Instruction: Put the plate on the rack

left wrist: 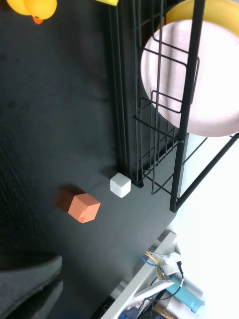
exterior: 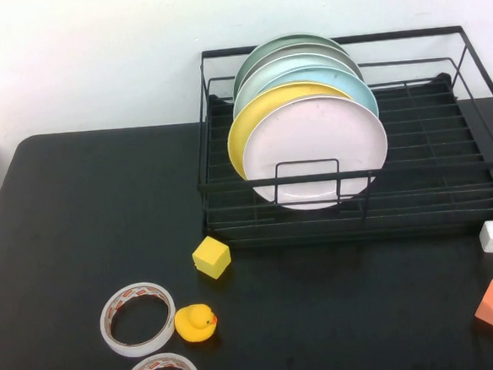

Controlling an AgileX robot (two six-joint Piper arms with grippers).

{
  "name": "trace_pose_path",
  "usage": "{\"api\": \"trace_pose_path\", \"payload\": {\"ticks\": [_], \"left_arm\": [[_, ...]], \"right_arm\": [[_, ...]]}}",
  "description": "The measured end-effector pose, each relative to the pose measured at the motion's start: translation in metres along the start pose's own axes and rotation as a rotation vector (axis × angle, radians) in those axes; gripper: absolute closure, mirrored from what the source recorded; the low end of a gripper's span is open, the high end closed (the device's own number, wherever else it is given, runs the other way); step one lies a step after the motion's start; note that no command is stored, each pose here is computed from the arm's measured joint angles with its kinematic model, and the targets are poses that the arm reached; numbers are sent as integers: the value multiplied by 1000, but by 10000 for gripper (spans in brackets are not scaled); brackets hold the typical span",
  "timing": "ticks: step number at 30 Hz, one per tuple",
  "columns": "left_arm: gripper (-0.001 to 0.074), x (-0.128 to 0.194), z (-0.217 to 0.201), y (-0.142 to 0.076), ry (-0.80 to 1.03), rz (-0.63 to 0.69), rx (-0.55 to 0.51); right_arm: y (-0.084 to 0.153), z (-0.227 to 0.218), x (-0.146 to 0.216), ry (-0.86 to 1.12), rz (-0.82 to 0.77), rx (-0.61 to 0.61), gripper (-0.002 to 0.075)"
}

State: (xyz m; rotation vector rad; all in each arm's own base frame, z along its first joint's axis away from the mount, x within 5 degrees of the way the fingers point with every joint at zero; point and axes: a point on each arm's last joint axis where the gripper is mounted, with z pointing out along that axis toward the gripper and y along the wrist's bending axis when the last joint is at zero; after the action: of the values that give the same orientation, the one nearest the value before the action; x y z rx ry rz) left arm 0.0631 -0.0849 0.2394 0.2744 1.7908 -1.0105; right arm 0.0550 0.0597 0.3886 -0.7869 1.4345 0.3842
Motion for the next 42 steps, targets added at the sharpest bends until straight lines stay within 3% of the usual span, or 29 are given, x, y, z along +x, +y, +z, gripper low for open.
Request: {"api": "trace_pose_path", "payload": {"ticks": [6,15,21,29,38,42], "left_arm": [[736,0,0,0,0,0,0],[736,0,0,0,0,0,0],[736,0,0,0,0,0,0],[736,0,0,0,0,0,0],[736,0,0,0,0,0,0],[736,0,0,0,0,0,0]], "right_arm": [[22,-36,15,-112,-5,79,717],[25,-29,49,25,58,70,717],[13,-19,81,85,-18,206,717],[2,-10,123,99,3,372,717],[3,-24,181,78,92,658,717],[5,-31,203,153,207,775,717]]}}
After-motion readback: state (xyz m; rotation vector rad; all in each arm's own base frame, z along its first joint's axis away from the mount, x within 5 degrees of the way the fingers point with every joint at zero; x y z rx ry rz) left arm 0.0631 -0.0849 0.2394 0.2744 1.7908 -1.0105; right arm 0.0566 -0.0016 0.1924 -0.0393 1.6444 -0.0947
